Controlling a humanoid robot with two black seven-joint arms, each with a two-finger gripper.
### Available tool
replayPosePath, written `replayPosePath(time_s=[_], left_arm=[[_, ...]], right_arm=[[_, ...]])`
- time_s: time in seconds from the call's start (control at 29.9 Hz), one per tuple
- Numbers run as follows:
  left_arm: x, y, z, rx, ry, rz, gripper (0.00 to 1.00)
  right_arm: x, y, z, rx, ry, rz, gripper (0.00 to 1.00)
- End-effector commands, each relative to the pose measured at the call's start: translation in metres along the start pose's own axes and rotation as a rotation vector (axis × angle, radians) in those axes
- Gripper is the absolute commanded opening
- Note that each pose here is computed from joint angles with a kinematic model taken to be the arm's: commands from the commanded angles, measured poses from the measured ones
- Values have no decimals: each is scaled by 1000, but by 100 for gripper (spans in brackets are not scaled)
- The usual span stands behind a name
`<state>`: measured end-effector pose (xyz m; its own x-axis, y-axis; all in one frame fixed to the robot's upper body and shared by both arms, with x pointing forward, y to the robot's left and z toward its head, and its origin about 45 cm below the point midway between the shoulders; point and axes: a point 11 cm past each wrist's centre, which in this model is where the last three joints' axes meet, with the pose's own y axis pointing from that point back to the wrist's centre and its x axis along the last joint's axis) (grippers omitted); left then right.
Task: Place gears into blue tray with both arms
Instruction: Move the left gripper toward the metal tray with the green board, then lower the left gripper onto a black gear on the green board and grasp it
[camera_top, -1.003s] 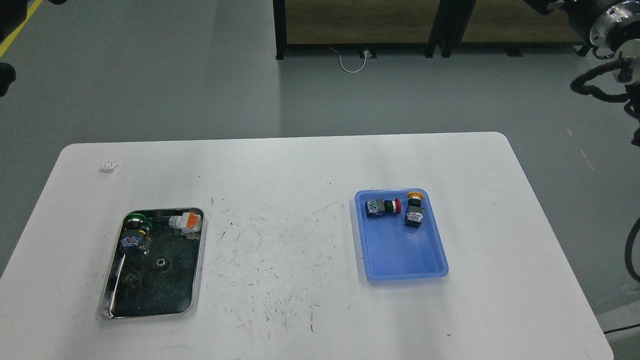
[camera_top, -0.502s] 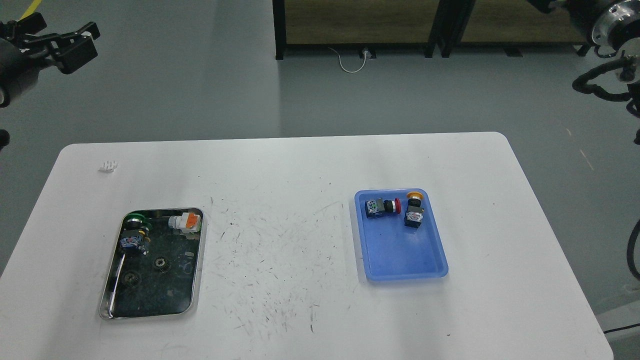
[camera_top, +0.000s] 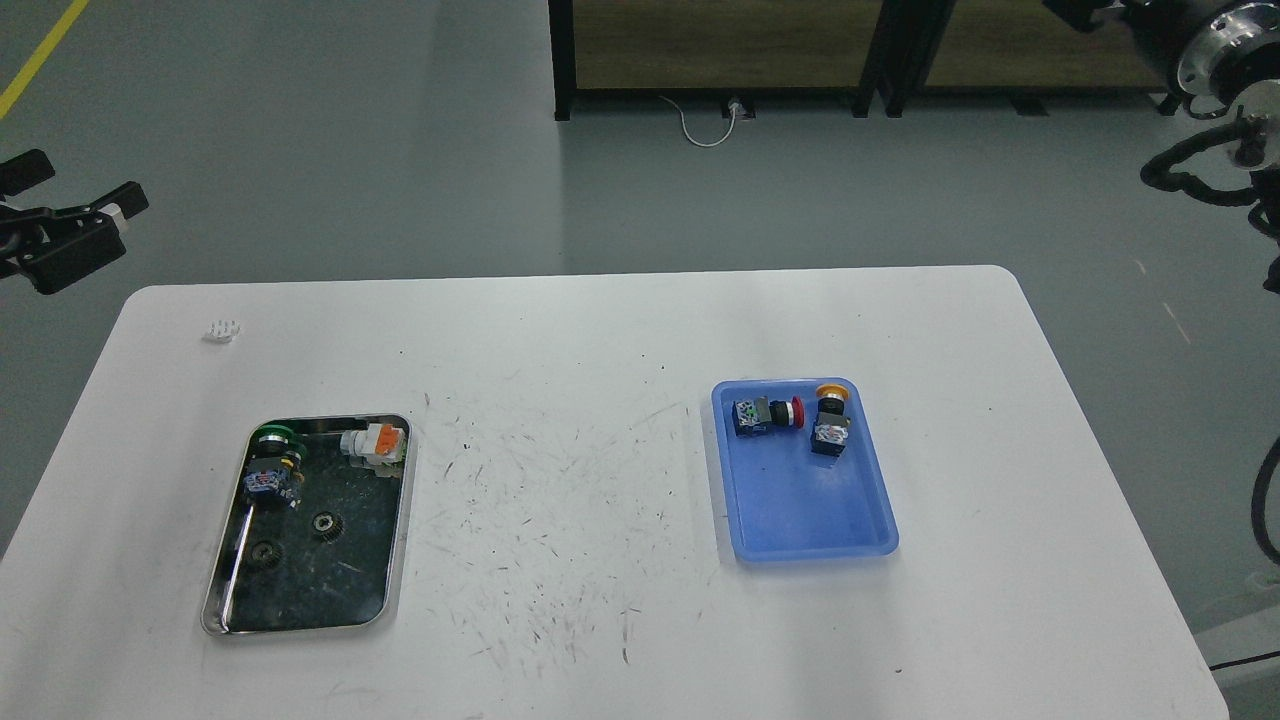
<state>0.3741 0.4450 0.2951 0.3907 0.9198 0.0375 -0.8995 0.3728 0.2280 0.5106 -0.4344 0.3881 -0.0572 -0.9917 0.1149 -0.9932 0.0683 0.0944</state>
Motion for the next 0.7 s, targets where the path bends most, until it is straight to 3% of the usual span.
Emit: replayPosePath(time_s=[0.0,0.67], left_arm=[[-8,4,-14,46,-31,-49,98],[-73,36,-126,309,-221,-292,98]], right_arm=[[-1,0,0,-5,4,-3,99],[-7,-3,-2,-31,56,-10,99]])
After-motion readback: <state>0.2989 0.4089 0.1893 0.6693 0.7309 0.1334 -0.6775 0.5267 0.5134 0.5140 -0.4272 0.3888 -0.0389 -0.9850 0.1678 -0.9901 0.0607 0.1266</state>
